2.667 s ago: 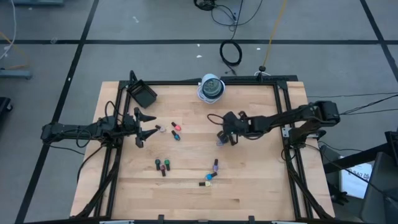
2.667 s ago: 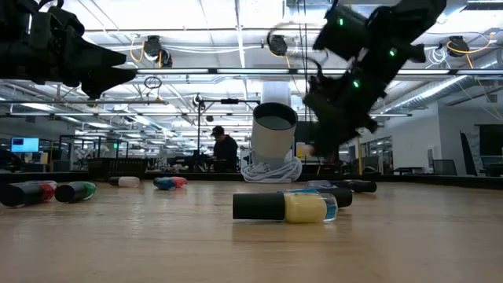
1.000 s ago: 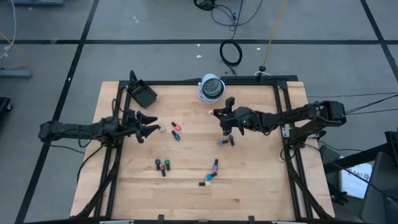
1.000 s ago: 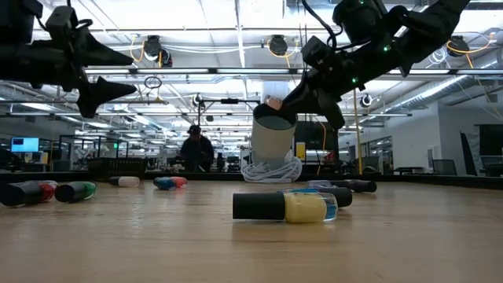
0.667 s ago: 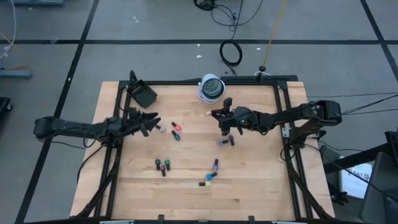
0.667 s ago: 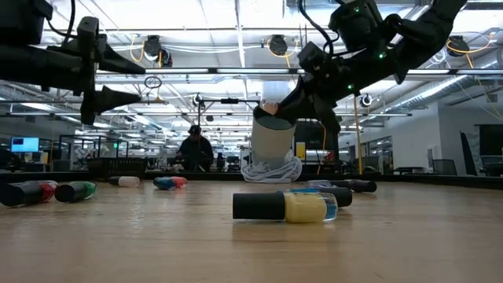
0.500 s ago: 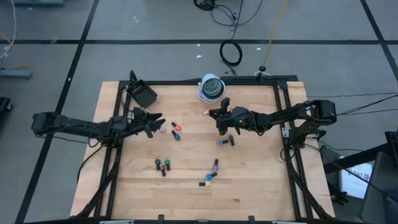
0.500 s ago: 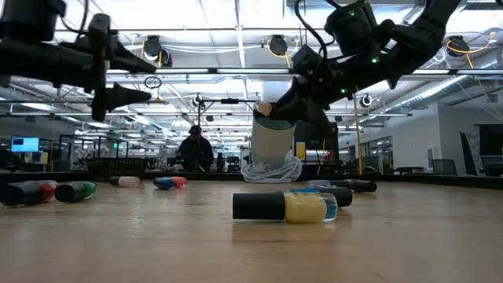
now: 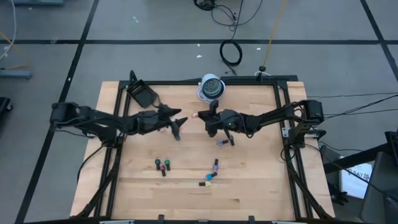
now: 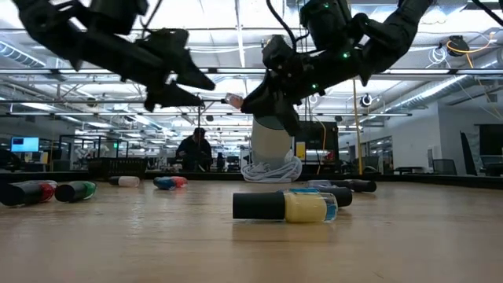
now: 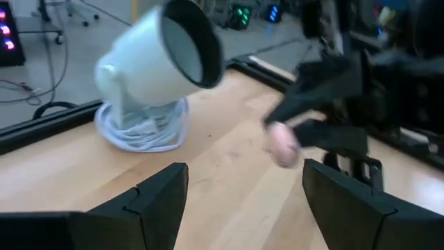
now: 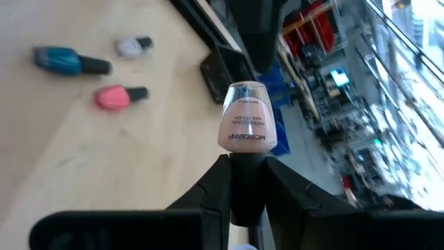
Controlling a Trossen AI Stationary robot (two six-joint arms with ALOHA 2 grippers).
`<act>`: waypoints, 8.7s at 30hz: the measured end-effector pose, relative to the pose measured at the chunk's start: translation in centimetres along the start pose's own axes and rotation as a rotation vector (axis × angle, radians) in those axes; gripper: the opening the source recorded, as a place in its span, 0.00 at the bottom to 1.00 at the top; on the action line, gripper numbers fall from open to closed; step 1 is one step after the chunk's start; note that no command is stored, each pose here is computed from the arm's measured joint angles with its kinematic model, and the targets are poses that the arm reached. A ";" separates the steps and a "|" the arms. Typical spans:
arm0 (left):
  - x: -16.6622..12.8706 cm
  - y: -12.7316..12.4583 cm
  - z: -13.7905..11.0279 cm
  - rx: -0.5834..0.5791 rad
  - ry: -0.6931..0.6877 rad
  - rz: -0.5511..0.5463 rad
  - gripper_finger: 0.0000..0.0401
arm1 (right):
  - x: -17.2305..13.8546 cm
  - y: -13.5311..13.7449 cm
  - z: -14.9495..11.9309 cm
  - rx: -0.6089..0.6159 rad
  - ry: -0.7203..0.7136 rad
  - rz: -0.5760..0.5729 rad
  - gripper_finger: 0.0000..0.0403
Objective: Pick & Place Nail Polish
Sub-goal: Put the light pink nail polish bottle into the black basket, then put the violet nail polish bottle into the black basket
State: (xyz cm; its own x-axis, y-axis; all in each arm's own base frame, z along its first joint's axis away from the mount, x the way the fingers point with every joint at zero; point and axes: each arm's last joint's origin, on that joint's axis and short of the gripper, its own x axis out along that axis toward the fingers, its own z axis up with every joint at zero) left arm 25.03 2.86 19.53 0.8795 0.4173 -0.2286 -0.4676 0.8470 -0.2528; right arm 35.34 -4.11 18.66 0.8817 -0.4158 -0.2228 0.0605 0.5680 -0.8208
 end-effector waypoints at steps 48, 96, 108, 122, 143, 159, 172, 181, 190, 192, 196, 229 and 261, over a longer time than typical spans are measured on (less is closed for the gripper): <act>6.1 -2.0 1.0 0.049 0.017 0.036 0.13 | 0.0 0.2 0.4 0.165 0.010 -0.022 0.24; -7.7 11.0 -1.3 -0.175 -0.089 0.927 0.13 | -8.7 -5.3 -5.5 0.832 0.029 -0.227 0.53; -7.2 13.6 -1.4 -0.223 -0.060 1.029 0.13 | -8.7 -5.3 -5.5 0.832 0.028 -0.227 0.52; -5.5 14.5 -1.6 -0.229 0.103 0.708 0.13 | -8.7 -5.3 -5.5 0.832 0.028 -0.227 0.52; -8.3 5.2 5.3 0.151 -0.283 -0.984 0.13 | -8.7 -5.3 -5.5 0.832 0.027 -0.226 0.52; -8.8 3.7 5.8 0.138 -0.460 -0.902 0.13 | -8.7 -5.4 -5.5 0.839 0.021 -0.229 0.52; -5.7 7.2 0.6 0.013 0.001 -0.053 0.13 | -8.7 -5.3 -5.5 0.840 0.021 -0.227 0.52; -6.4 9.6 -1.0 -0.086 0.010 0.609 0.13 | -8.7 -5.3 -5.5 0.840 0.022 -0.227 0.52; -7.4 10.8 -1.8 -0.100 -0.039 0.944 0.13 | -8.7 -5.3 -5.5 0.840 0.022 -0.227 0.52; -7.5 11.1 -1.9 -0.133 -0.041 0.965 0.13 | -8.7 -5.3 -5.5 0.840 0.022 -0.227 0.52; -7.6 11.8 -2.0 -0.184 -0.050 1.006 0.17 | -8.7 -5.3 -5.5 0.840 0.022 -0.227 0.52; -7.5 13.4 -1.8 -0.239 0.077 0.875 0.28 | -10.1 0.8 -4.5 0.870 0.328 0.427 0.52; -7.2 13.2 -1.3 -0.235 0.047 0.818 0.28 | -11.8 8.8 -3.6 1.065 0.749 0.291 0.52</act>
State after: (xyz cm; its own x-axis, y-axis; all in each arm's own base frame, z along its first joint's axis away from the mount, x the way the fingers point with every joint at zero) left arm 12.43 10.57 16.59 0.2543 0.8498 -0.4617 -0.9651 0.1921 -0.1780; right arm 23.78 3.24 12.19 0.4772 -0.2779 -0.8337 0.5517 0.8332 0.0380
